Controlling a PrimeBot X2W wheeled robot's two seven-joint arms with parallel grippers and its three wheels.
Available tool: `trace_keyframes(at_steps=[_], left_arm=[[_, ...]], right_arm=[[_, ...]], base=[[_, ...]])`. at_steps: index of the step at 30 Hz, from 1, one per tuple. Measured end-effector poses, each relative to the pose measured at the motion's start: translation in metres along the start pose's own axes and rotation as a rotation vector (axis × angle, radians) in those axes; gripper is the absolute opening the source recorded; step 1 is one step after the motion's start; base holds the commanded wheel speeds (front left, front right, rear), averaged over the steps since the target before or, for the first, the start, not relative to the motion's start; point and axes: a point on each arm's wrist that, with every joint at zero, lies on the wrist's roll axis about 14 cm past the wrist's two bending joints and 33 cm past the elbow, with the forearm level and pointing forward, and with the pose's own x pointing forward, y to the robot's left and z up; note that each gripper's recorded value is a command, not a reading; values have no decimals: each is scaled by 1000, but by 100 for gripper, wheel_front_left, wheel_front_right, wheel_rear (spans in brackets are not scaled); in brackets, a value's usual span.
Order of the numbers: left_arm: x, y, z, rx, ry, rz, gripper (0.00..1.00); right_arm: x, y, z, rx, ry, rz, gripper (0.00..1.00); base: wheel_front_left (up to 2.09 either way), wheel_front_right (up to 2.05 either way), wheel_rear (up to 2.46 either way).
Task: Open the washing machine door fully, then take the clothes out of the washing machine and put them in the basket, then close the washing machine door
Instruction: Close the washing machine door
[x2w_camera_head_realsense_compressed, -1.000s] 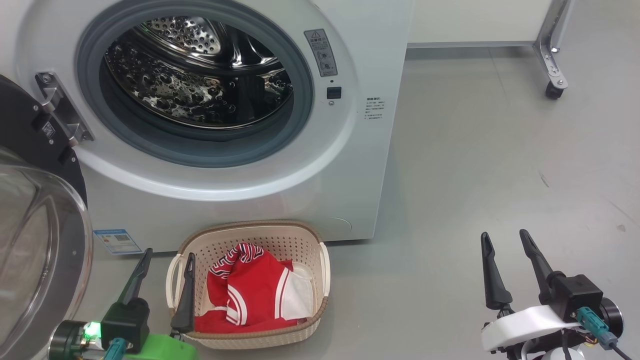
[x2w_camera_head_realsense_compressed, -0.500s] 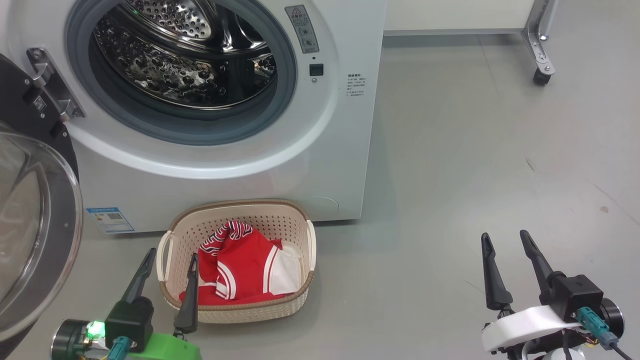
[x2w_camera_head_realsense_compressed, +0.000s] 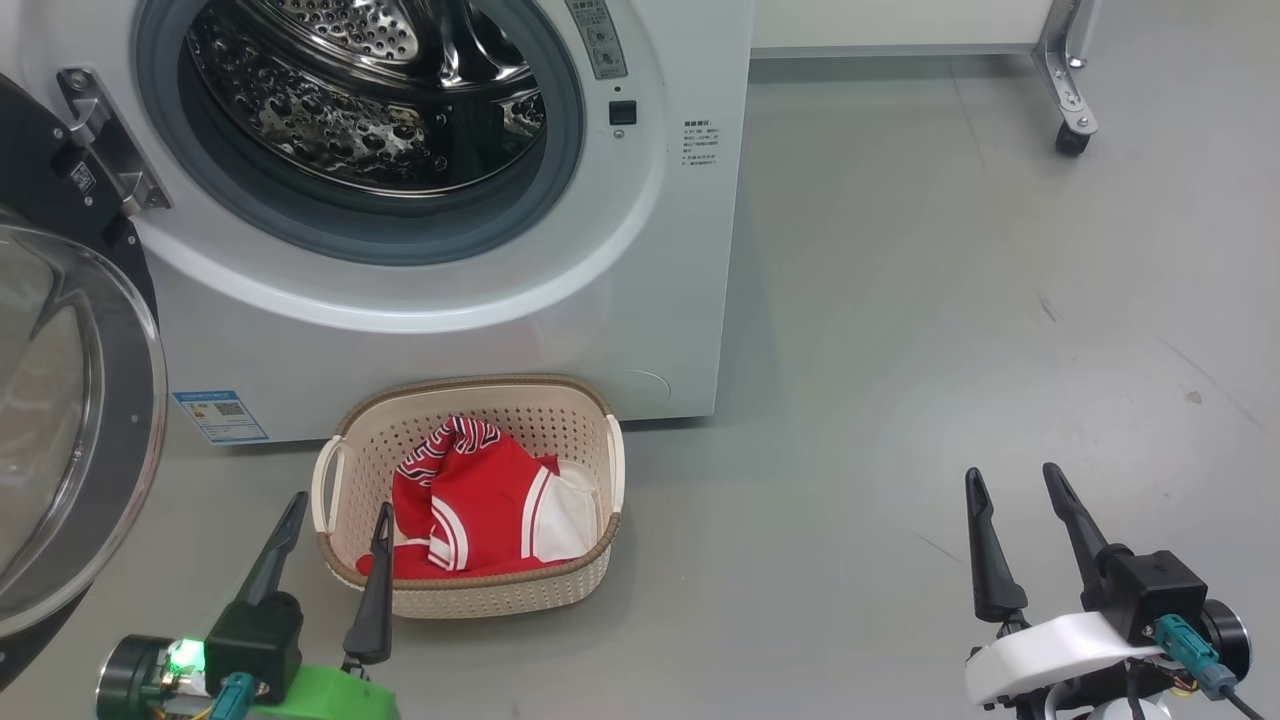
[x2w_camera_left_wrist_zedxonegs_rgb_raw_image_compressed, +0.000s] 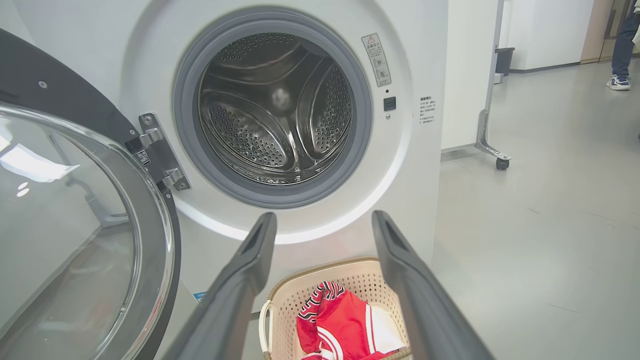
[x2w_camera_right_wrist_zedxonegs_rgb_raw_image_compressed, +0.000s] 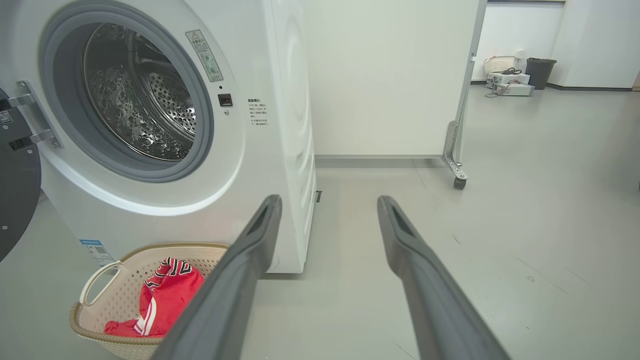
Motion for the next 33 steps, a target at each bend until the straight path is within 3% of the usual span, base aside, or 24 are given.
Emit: trace_keyframes(at_steps=[33], left_arm=[[-5, 1, 6, 10, -9, 3, 100]], right_arm=[[0, 0, 3, -2, -9, -2, 100]], base=[[-3, 3, 0]])
